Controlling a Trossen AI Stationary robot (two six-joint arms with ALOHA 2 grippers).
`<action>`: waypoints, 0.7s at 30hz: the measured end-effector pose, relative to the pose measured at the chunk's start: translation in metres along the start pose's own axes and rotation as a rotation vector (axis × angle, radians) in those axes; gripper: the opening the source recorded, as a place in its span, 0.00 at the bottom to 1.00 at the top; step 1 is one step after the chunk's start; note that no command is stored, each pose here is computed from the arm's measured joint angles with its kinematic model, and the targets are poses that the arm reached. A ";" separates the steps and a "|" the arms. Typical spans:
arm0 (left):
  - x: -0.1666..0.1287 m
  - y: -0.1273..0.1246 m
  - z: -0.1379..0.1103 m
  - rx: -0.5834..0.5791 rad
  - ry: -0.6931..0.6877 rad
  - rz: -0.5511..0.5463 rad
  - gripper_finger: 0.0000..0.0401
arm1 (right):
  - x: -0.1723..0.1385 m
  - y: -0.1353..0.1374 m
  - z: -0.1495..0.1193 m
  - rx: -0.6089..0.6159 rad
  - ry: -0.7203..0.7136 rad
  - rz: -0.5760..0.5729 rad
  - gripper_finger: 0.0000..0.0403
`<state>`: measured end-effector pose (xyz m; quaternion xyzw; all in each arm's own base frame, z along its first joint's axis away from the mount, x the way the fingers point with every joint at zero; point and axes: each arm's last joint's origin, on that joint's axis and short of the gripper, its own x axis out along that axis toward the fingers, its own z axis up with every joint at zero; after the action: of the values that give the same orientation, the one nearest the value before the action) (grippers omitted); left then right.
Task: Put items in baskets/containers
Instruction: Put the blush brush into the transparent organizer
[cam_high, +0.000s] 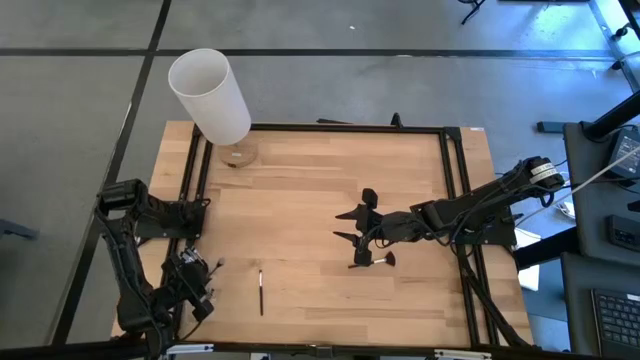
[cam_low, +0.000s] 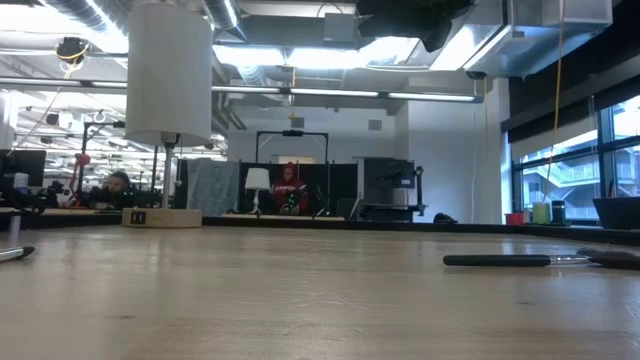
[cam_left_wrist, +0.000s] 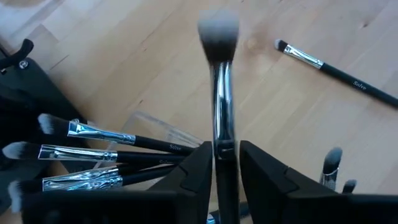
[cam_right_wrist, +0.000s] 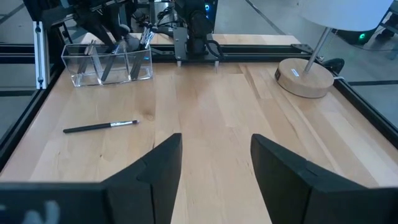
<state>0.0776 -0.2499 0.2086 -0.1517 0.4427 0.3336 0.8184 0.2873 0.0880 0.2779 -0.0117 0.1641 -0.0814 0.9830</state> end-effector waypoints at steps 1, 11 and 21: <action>0.000 0.000 0.000 0.000 0.000 -0.001 0.20 | 0.000 0.000 0.000 0.000 0.000 0.000 0.47; 0.000 0.000 0.000 0.010 0.003 0.007 0.27 | 0.000 0.000 0.000 0.000 0.000 0.000 0.47; -0.011 0.007 0.034 -0.021 0.014 0.117 0.32 | 0.000 0.000 0.000 0.000 -0.001 -0.009 0.47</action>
<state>0.0893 -0.2309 0.2369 -0.1365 0.4527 0.3846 0.7928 0.2873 0.0878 0.2780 -0.0126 0.1634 -0.0856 0.9828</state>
